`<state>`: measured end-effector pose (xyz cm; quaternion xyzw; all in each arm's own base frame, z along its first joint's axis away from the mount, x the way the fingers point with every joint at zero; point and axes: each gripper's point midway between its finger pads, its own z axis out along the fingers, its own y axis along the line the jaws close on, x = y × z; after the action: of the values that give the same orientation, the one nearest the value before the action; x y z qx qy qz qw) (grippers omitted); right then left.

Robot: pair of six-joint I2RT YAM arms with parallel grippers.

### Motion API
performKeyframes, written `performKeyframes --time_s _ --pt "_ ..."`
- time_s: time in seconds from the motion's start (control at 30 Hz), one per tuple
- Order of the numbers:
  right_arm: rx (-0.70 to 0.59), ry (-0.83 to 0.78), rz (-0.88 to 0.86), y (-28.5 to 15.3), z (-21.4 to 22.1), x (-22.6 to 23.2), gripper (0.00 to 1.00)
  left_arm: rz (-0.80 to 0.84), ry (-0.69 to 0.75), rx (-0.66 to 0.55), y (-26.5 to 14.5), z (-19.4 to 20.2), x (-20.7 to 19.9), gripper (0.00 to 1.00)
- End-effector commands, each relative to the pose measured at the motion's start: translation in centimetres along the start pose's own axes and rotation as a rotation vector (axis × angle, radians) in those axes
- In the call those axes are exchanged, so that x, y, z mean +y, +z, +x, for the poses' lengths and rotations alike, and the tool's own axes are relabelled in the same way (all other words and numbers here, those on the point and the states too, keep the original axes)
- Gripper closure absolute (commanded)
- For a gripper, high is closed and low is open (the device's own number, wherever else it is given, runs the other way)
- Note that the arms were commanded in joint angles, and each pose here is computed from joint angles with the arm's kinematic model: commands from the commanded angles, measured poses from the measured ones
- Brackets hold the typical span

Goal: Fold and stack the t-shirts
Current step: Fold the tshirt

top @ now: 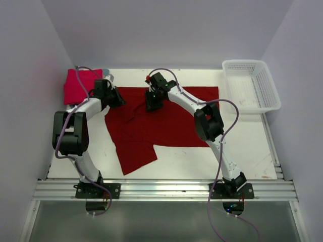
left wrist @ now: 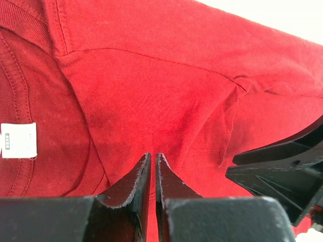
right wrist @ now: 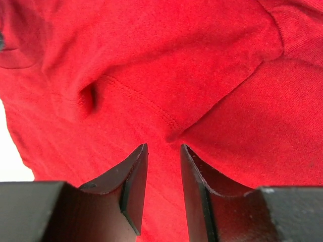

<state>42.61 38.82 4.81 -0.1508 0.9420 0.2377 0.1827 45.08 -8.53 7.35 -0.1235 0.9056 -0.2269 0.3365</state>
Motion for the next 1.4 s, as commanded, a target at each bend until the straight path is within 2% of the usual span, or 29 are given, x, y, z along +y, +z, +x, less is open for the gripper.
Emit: performKeyframes --time_s 0.0,0.37,0.47,0.57,0.7,0.83,1.37 --pt "-0.022 -0.017 0.038 -0.3 -0.7 0.1 0.64 0.044 0.011 -0.064 -1.3 -1.7 -1.4 0.89" --pt "-0.012 -0.008 0.051 1.6 -0.6 -0.6 0.65 0.042 0.010 -0.063 -1.2 -1.6 -1.4 0.90" --pt "-0.016 -0.008 0.057 1.7 -0.7 -0.7 0.68 0.042 0.010 -0.063 -1.2 -1.7 -1.4 0.90" --pt "-0.018 -0.009 0.059 1.5 -0.8 -0.7 0.74 0.041 0.009 -0.063 -1.1 -1.6 -1.3 0.90" --pt "-0.024 -0.015 0.065 1.2 -0.8 -0.8 0.90 0.040 0.009 -0.060 -1.1 -1.6 -1.2 0.91" --pt "-0.039 -0.025 0.063 0.4 -1.1 -0.5 0.99 0.040 0.008 -0.057 -1.1 -1.5 -1.2 0.91" --pt "-0.102 -0.075 0.091 -3.2 -2.5 -0.1 0.97 0.034 0.012 -0.053 -1.0 -1.6 -1.1 0.91"
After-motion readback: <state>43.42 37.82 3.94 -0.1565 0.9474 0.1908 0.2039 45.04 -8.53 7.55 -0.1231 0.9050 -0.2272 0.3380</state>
